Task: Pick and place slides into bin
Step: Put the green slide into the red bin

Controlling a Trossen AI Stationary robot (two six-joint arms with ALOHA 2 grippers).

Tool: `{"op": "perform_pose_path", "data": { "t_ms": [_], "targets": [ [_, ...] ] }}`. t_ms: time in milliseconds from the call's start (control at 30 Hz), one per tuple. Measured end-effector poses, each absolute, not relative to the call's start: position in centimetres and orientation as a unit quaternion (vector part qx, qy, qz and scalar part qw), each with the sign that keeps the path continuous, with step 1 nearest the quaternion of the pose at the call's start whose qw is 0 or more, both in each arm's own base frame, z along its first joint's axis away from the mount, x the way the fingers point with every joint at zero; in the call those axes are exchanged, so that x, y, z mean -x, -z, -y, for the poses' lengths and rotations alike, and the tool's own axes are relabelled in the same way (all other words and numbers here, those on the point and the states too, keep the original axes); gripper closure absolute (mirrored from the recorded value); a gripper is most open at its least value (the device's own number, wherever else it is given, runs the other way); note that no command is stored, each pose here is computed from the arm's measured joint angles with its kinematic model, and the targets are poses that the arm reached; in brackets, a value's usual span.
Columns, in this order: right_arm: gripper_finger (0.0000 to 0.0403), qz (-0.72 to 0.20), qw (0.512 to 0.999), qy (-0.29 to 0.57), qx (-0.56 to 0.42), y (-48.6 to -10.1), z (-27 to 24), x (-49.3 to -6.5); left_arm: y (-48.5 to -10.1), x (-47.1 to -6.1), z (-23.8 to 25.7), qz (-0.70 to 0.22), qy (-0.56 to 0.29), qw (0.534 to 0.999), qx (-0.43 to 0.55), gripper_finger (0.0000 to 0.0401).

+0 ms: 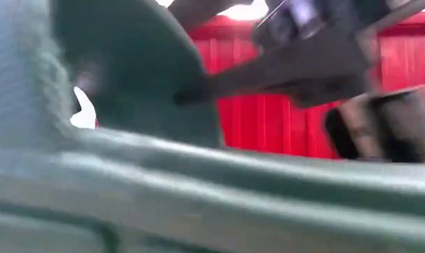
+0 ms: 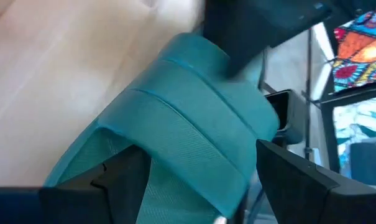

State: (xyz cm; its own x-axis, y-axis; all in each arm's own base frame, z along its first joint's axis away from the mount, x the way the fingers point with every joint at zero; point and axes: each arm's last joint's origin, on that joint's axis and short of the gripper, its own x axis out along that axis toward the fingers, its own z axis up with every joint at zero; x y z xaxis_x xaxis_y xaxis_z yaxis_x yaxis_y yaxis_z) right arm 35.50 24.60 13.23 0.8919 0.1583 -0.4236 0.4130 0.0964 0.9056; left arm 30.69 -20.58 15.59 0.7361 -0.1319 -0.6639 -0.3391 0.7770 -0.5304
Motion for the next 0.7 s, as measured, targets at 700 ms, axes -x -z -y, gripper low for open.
{"op": "perform_pose_path", "data": {
  "t_ms": [700],
  "targets": [
    [0.0391, -0.204, 0.764, 0.069, -0.608, -13.5, -22.4, -37.2, -15.7, -30.5, 21.3, -0.422, 0.058, 0.847, 0.319, 0.0130]
  ]
}}
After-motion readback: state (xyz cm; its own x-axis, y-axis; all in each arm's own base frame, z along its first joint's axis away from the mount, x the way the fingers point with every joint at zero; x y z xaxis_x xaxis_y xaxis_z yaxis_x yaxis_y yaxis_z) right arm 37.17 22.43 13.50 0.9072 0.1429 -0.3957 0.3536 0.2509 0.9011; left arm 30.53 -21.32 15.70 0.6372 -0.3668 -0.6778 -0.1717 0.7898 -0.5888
